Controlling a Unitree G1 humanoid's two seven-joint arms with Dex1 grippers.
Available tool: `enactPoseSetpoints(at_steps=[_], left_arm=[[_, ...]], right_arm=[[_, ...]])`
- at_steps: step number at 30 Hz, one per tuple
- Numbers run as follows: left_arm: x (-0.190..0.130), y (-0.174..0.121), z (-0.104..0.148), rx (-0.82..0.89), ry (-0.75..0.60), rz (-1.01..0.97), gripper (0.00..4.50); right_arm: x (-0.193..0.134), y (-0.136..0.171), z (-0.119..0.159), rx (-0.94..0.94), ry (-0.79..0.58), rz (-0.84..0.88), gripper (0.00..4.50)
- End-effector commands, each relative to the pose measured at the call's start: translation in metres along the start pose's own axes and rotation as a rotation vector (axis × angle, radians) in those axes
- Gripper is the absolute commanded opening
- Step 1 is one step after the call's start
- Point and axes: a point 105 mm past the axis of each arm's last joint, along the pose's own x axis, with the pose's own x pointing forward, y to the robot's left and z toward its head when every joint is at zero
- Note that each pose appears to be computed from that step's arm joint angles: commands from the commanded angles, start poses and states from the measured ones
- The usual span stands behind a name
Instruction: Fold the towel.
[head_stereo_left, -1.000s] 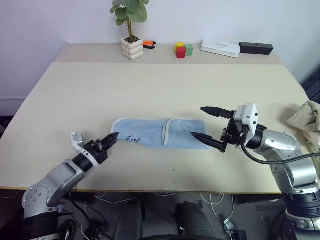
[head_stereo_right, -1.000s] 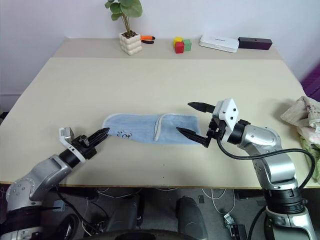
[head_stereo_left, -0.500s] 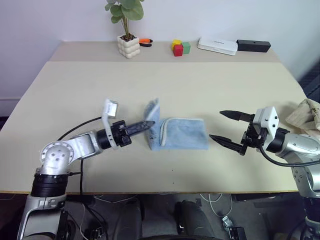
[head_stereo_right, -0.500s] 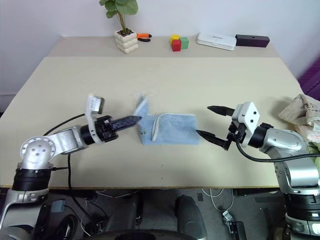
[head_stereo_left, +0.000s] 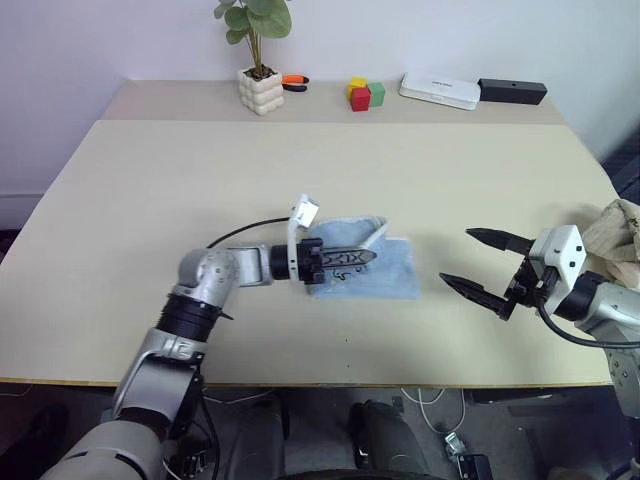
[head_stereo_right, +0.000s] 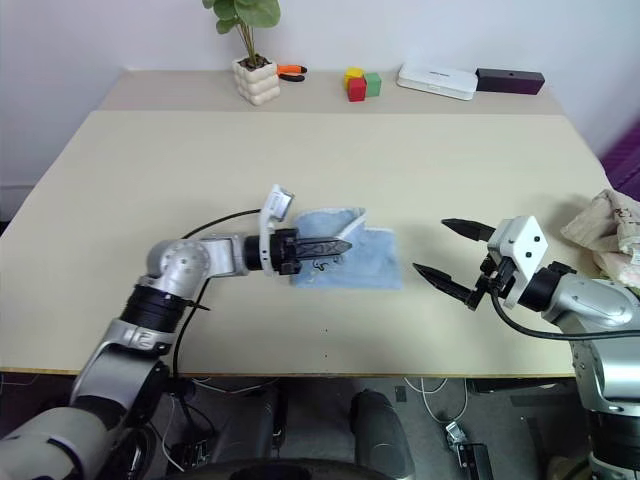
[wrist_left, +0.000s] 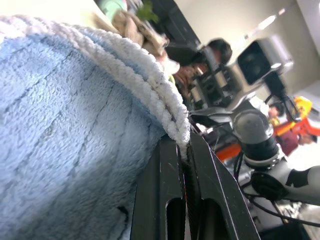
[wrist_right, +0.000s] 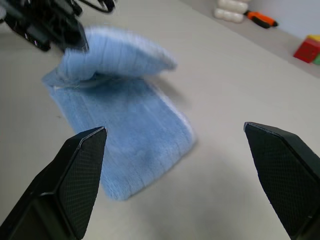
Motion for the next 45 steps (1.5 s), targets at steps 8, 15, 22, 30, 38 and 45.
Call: enactPoseSetpoints(at_steps=[8,15,22,30,38,45], left_arm=[[0.030,0.008,-0.003,0.097,0.094,-0.001,0.03],[0.042,0.013,-0.014,0.257,0.137,-0.009,0.03],[0.044,0.010,-0.011,0.200,0.107,-0.042,1.77],[0.029,-0.026,0.010,0.172,0.045,-0.177,4.42],[-0.016,-0.044,0.044,0.172,-0.077,-0.140,3.88],[-0.050,0.000,0.070,0.230,-0.267,0.160,0.60]], right_arm=[[-0.005,0.001,0.015,-0.051,-0.026,-0.034,4.50],[-0.003,0.000,0.015,-0.056,-0.030,-0.045,4.50],[0.001,0.000,0.015,-0.060,-0.032,-0.038,4.50],[0.010,-0.002,0.022,-0.046,-0.077,-0.035,4.50],[0.036,0.001,0.041,0.035,-0.222,-0.039,4.50],[0.071,0.008,0.053,0.089,-0.323,-0.069,2.20]])
